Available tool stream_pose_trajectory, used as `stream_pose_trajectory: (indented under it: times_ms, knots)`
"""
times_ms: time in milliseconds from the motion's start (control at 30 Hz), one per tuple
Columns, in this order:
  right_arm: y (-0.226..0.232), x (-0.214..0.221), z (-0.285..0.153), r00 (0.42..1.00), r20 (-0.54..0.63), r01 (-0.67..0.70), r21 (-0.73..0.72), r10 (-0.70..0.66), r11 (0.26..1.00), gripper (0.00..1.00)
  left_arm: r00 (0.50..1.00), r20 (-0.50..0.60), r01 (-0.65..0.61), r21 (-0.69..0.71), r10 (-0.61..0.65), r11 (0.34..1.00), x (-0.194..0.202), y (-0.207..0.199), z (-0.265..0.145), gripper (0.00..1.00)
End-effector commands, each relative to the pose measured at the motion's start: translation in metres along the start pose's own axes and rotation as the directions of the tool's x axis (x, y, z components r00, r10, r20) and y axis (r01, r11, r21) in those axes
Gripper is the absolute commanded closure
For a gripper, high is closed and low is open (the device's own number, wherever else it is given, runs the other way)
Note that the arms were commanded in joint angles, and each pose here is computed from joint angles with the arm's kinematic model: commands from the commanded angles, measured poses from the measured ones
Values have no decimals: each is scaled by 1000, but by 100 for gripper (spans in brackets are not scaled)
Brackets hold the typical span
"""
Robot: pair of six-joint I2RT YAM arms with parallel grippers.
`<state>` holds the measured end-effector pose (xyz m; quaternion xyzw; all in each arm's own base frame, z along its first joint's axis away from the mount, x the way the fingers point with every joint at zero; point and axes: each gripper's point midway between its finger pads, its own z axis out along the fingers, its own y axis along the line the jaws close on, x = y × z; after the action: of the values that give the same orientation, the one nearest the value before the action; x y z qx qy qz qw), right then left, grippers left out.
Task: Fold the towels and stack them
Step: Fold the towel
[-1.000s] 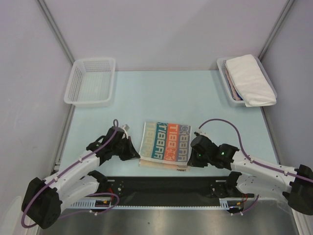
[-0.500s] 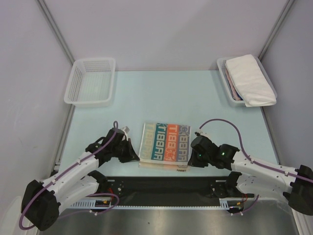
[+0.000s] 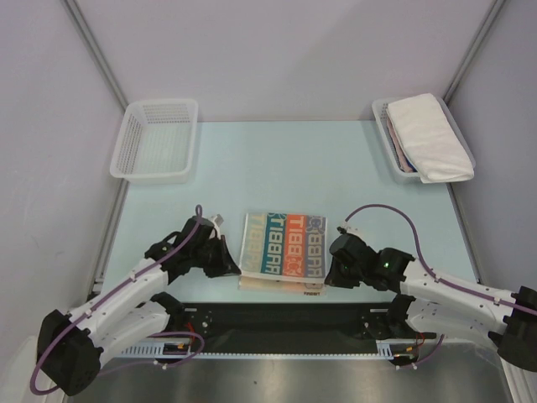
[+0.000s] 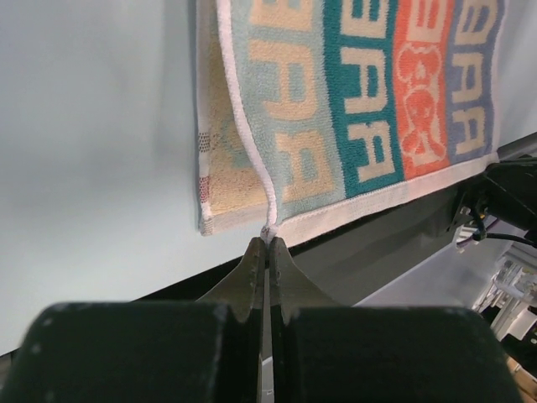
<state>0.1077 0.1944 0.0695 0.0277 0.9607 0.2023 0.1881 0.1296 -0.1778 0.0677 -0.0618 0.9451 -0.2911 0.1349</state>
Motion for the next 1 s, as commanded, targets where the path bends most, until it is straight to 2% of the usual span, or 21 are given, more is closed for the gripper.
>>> stream_pose_trajectory:
  times_ms: [0, 200, 467, 967]
  knots:
    - [8, -16, -15, 999, 54, 5, 0, -5, 1000, 100, 998, 44, -44, 33, 42, 998, -13, -20, -16, 100]
    - [18, -31, -31, 995, 97, 25, -7, -24, 1000, 100, 992, 101, -81, 41, 76, 996, -30, -37, -35, 100]
    - [20, -35, -41, 993, 114, 16, -20, -14, 1000, 100, 991, 112, -74, 46, 68, 996, -29, -38, -42, 100]
    - [9, -15, -22, 998, 60, -11, -22, 13, 1000, 100, 1000, 9, -25, 43, 25, 999, -1, -13, -12, 100]
